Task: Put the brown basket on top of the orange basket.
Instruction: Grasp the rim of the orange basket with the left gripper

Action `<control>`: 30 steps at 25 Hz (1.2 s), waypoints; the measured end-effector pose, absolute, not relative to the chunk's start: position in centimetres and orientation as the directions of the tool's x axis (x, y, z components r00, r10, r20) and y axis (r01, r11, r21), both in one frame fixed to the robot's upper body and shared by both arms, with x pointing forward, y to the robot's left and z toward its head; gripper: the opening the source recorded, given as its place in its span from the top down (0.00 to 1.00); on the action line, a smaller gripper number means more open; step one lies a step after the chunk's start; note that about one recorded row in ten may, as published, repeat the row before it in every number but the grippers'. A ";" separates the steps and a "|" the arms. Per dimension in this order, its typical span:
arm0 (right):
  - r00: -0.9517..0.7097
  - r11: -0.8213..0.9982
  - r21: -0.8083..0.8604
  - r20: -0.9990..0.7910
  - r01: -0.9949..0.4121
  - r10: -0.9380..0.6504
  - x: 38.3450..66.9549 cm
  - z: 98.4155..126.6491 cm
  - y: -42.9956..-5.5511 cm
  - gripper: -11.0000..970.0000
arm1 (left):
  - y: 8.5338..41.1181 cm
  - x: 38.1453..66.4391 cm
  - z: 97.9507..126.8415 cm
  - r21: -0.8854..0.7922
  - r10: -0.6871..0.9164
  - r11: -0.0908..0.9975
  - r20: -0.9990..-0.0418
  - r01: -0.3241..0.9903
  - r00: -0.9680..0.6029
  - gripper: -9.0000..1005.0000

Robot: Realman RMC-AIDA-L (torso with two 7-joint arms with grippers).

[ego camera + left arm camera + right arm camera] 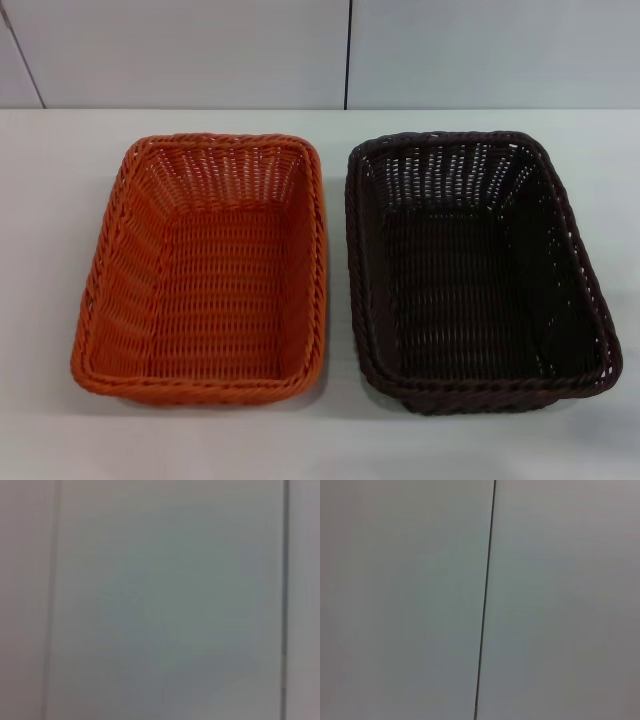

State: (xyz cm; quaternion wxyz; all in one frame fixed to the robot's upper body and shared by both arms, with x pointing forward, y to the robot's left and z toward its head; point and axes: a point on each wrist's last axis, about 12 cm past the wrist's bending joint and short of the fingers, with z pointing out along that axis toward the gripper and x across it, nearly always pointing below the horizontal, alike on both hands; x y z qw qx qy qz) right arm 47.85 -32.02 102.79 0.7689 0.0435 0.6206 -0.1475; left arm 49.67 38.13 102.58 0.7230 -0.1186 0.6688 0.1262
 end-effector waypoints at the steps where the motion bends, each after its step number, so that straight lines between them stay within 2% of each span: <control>1: 0.186 0.953 -0.116 -0.967 0.279 -0.172 47.9 102.8 -32.0 0.31 | 37.8 50.0 102.6 0.007 0.028 0.950 -0.998 -0.313 0.063 0.20; 5: 0.181 0.956 -0.115 -0.969 0.271 -0.168 48.3 102.8 -31.9 0.31 | 37.8 50.0 102.6 0.007 0.028 0.950 -0.998 -0.313 0.063 0.20; 6: 0.176 0.957 -0.115 -0.970 0.267 -0.165 48.4 102.8 -31.8 0.31 | 37.5 52.7 104.4 0.039 0.046 0.979 -0.999 -0.201 0.029 0.20; 7: 0.176 0.957 -0.115 -0.970 0.267 -0.165 48.4 102.8 -31.8 0.31 | 37.5 52.7 104.4 0.039 0.046 0.979 -0.999 -0.201 0.029 0.20; 8: 0.174 0.957 -0.115 -0.971 0.266 -0.165 48.4 102.8 -31.8 0.31 | 37.2 54.7 106.2 0.073 0.068 0.991 -0.996 -0.113 -0.052 0.20; 10: 0.173 0.957 -0.115 -0.971 0.266 -0.165 48.4 102.8 -31.8 0.31 | 37.2 54.7 106.2 0.073 0.068 0.991 -0.996 -0.113 -0.052 0.20; 13: 0.172 0.958 -0.117 -0.971 0.261 -0.165 48.4 102.7 -31.7 0.31 | 35.7 55.9 110.3 0.124 0.120 0.992 -0.985 -0.027 -0.121 0.20; 16: 0.171 0.959 -0.119 -0.971 0.259 -0.166 48.4 102.7 -31.7 0.31 | 35.5 55.9 111.1 0.125 0.120 0.992 -0.983 -0.025 -0.141 0.20; 17: 0.170 0.959 -0.119 -0.971 0.259 -0.166 48.4 102.7 -31.7 0.31 | 34.8 56.1 113.5 0.122 0.116 0.992 -0.967 -0.012 -0.227 0.20; 18: 0.170 0.959 -0.119 -0.971 0.259 -0.166 48.4 102.7 -31.7 0.31 | 34.8 56.1 113.5 0.122 0.116 0.992 -0.967 -0.012 -0.227 0.20; 19: 0.170 0.959 -0.119 -0.971 0.258 -0.166 48.4 102.7 -31.7 0.31 | 34.4 56.2 114.7 0.135 0.126 0.991 -0.938 -0.006 -0.322 0.20; 21: 0.170 0.959 -0.119 -0.971 0.257 -0.166 48.4 102.7 -31.7 0.31 | 34.4 56.2 114.7 0.135 0.126 0.991 -0.938 -0.006 -0.322 0.20; 22: 0.169 0.959 -0.120 -0.971 0.257 -0.166 48.5 102.7 -31.7 0.31 | 33.3 56.4 116.9 0.159 0.148 0.987 -0.858 0.020 -0.493 0.20; 23: 0.167 0.960 -0.120 -0.972 0.254 -0.166 48.6 102.7 -31.7 0.31 | 32.6 56.4 117.7 0.172 0.172 0.984 -0.808 0.053 -0.563 0.20; 26: 0.154 0.962 -0.120 -0.975 0.244 -0.161 49.0 102.6 -31.6 0.31 | 31.9 56.3 118.2 0.185 0.201 0.979 -0.768 0.090 -0.608 0.20; 27: 0.148 0.963 -0.121 -0.976 0.240 -0.159 49.1 102.6 -31.5 0.31 | 30.6 56.1 118.6 0.200 0.258 0.966 -0.710 0.164 -0.655 0.20; 30: 0.140 0.964 -0.123 -0.977 0.234 -0.159 49.3 102.6 -31.5 0.31 | 29.1 56.1 119.0 0.193 0.287 0.958 -0.681 0.213 -0.674 0.20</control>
